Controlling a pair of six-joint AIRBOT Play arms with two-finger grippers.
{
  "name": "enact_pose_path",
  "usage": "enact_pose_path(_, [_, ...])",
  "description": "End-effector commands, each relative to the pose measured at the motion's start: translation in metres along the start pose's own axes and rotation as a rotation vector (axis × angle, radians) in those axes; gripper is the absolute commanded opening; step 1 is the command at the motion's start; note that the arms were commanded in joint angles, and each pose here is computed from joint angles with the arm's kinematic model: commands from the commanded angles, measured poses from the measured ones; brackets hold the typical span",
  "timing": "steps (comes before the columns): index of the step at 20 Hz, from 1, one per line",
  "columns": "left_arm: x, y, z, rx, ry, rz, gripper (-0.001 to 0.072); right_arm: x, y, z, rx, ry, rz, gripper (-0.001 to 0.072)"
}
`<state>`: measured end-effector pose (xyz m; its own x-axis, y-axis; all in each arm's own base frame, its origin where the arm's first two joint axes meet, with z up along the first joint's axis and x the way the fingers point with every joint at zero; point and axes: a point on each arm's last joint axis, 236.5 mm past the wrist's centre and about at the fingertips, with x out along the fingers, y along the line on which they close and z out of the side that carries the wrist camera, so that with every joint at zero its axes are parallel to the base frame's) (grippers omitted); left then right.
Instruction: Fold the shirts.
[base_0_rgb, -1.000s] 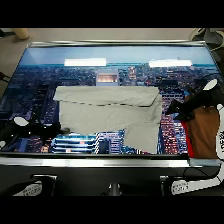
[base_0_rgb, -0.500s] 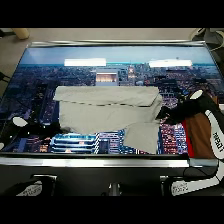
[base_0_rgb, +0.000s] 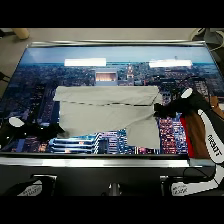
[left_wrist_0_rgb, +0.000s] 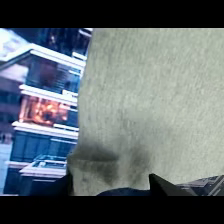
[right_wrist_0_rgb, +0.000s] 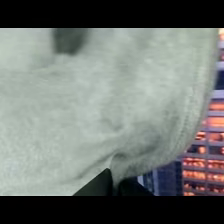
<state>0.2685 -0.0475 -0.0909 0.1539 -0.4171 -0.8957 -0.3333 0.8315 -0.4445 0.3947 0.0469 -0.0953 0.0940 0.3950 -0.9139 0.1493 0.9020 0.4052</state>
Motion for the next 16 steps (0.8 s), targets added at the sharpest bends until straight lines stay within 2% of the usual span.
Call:
enact_pose_path(1, [-0.002, 0.009, -0.003, 0.006, 0.018, 0.023, 0.0577, -0.007, 0.006, -0.013, -0.013, 0.044, 0.008, 0.0024])
enact_pose_path(8, [0.027, 0.008, -0.012, -0.01, 0.073, 0.021, 0.0575, -0.008, 0.008, -0.025, 0.003, 0.096, 0.018, 0.0025])
enact_pose_path(9, [0.029, 0.005, -0.008, -0.008, 0.053, 0.017, 0.0486, -0.008, 0.009, -0.027, 0.003, 0.102, 0.019, 0.0025])
enact_pose_path(10, [0.029, 0.004, -0.004, -0.022, 0.034, 0.021, 0.0203, -0.008, 0.009, -0.029, 0.003, 0.11, 0.021, 0.0025])
enact_pose_path(11, [0.029, 0.004, -0.002, -0.024, 0.025, 0.018, 0.0084, -0.009, 0.01, -0.03, 0.001, 0.115, 0.021, 0.0025])
enact_pose_path(12, [0.028, 0.003, 0.0, -0.011, 0.018, 0.018, 0.0019, -0.013, 0.011, -0.03, -0.004, 0.108, 0.022, 0.0025])
enact_pose_path(14, [0.008, -0.01, 0.018, 0.057, -0.048, 0.004, 0.0016, -0.031, 0.019, -0.023, -0.029, 0.048, 0.021, 0.0025])
enact_pose_path(16, [-0.043, -0.044, 0.053, 0.16, -0.217, -0.031, 0.0014, -0.071, 0.038, -0.008, -0.1, -0.069, 0.024, 0.0025])
